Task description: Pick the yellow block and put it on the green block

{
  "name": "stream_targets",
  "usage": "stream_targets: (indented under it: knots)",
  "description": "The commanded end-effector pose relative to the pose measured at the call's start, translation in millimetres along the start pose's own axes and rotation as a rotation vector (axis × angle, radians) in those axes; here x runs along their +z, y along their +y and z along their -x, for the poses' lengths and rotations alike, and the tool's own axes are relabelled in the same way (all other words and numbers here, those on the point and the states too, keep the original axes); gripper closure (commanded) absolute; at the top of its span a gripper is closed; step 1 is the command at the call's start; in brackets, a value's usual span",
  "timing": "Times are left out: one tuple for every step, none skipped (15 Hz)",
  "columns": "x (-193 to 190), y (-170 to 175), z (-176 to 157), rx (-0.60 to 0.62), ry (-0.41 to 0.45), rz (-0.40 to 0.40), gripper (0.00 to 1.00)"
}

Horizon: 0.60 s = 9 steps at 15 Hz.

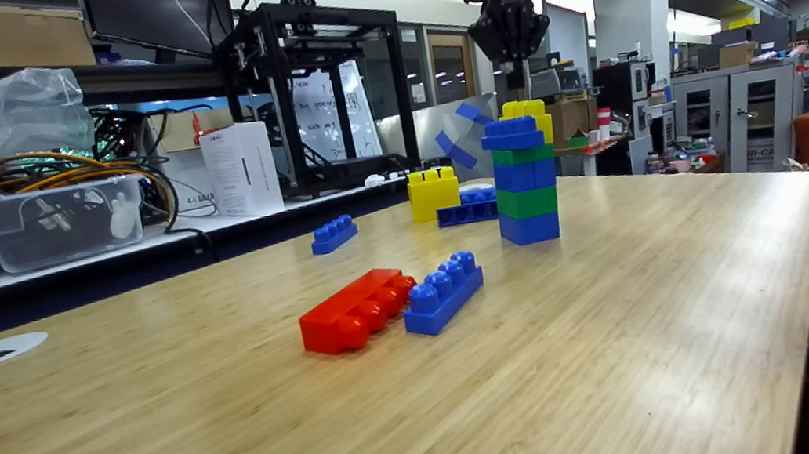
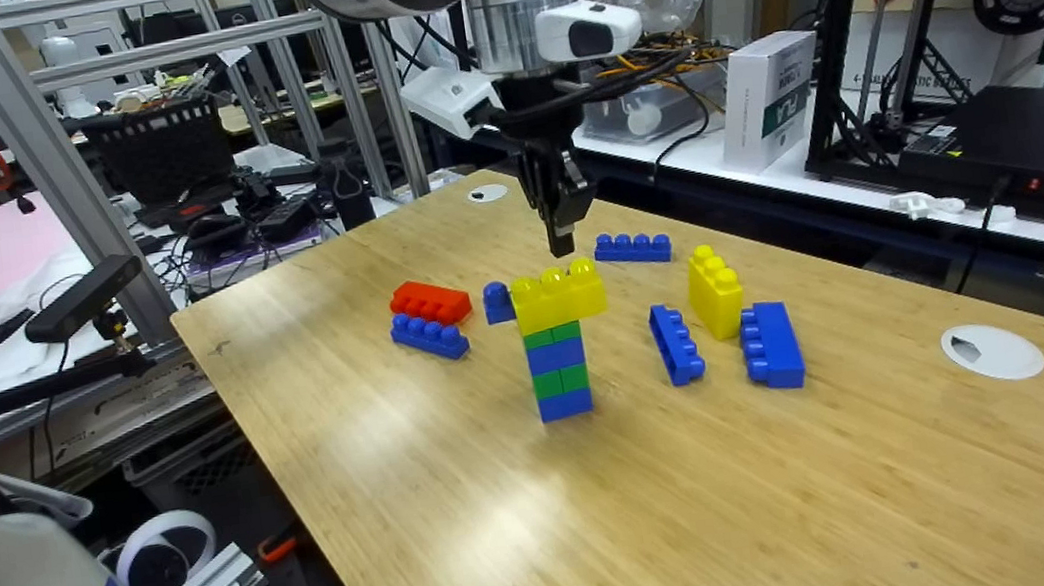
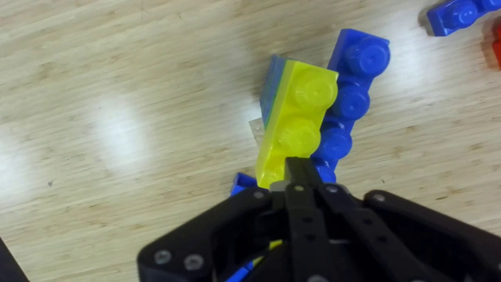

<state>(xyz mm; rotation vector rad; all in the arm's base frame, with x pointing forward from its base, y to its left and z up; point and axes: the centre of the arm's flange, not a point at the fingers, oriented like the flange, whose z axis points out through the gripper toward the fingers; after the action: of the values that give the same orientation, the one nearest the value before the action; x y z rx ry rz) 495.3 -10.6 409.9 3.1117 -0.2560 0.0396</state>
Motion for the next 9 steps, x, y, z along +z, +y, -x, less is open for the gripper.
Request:
stream_targets:
  knots:
    - [9.7, -1.3, -2.6, -0.042, 0.015, 0.006, 1.00]
    - [11.6, -1.7, -2.9, -0.046, 0.012, 0.006, 1.00]
    - [13.0, -2.0, -2.8, -0.049, 0.009, 0.006, 1.00]
    - [14.5, -2.1, -2.6, -0.052, 0.006, 0.005, 1.00]
    - [15.0, -2.2, -2.4, -0.055, 0.003, 0.005, 1.00]
    - [15.5, -2.3, -1.9, -0.056, 0.001, 0.004, 1.00]
    - [16.2, -2.2, -1.7, -0.057, -0.001, 0.003, 1.00]
    - [16.8, -2.1, -1.1, -0.058, -0.004, 0.002, 1.00]
    - [18.0, -1.9, -0.3, -0.058, -0.006, 0.002, 1.00]
